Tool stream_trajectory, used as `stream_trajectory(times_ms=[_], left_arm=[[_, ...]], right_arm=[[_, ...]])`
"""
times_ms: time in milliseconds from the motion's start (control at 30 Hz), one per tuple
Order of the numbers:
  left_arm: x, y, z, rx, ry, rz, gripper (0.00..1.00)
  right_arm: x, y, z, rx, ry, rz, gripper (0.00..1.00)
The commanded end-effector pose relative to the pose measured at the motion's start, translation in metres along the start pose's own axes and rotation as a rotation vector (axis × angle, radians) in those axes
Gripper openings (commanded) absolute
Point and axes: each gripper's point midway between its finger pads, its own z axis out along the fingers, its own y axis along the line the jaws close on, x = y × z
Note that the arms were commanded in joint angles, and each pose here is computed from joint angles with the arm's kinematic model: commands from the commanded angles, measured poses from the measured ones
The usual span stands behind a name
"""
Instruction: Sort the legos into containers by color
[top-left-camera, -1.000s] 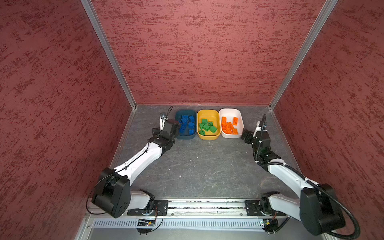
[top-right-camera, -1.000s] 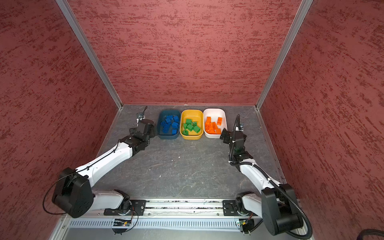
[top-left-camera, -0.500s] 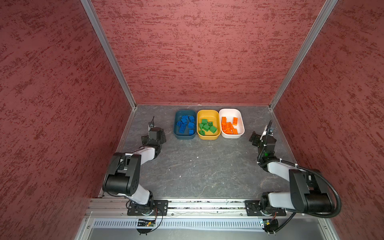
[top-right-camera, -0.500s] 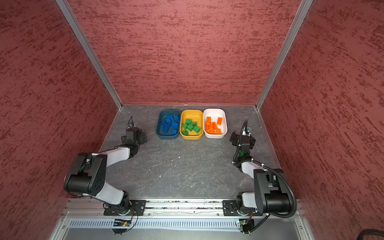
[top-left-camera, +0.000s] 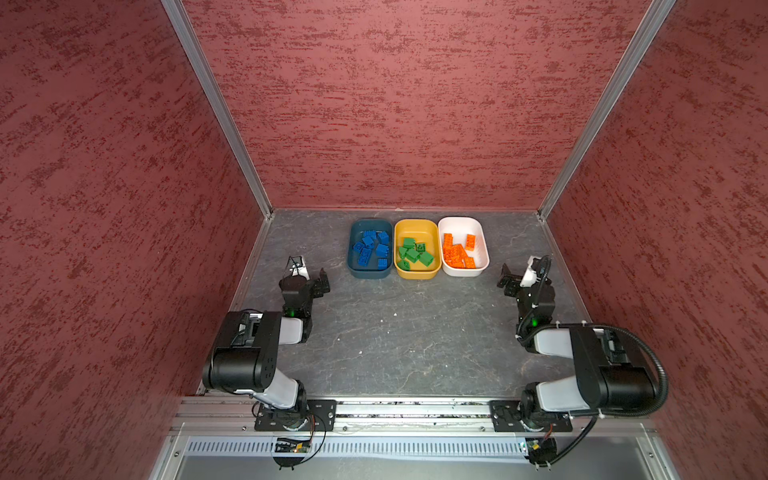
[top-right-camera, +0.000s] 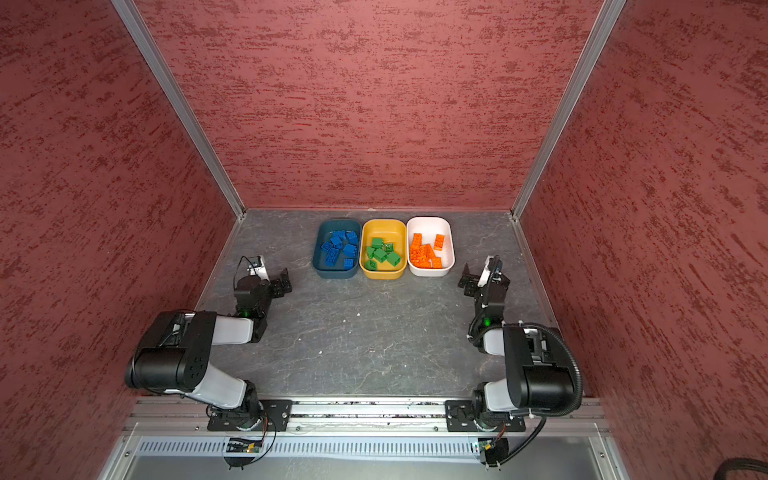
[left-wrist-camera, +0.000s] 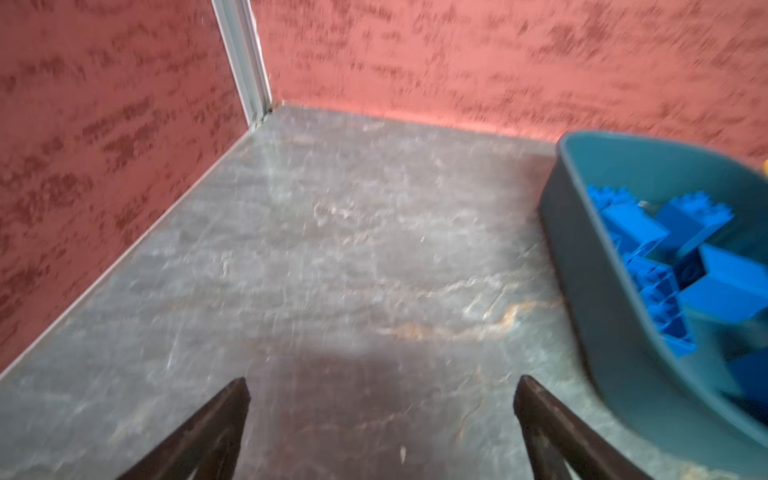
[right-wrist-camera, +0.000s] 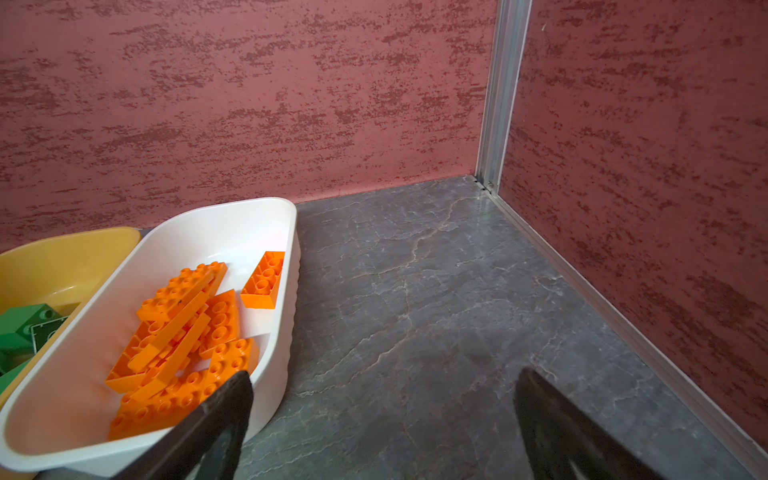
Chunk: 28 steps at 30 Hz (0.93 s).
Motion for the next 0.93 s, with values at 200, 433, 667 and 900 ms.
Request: stream_trajectory(times_ms=[200, 433, 667, 900], left_arm=[[-0.019, -0.007, 0.000, 0.030, -0.073, -0.009, 0.99], [-0.019, -0.007, 0.000, 0.030, -0.073, -0.010, 0.99], [-0.019, -0.007, 0.001, 0.031, -0.070, -0.009, 0.99], [-0.019, -0.007, 0.001, 0.031, -0.070, -0.009, 1.00]], right_arm=[[-0.002, 0.013, 0.013, -0.089, -0.015, -0.029, 0.99], [-0.002, 0.025, 0.008, -0.209, -0.016, -0.038, 0.99], [-0.002, 0.025, 0.008, -0.209, -0.016, -0.039, 0.99], [-0.002, 0.025, 0.008, -0.210, -0.015, -0.038, 0.99]])
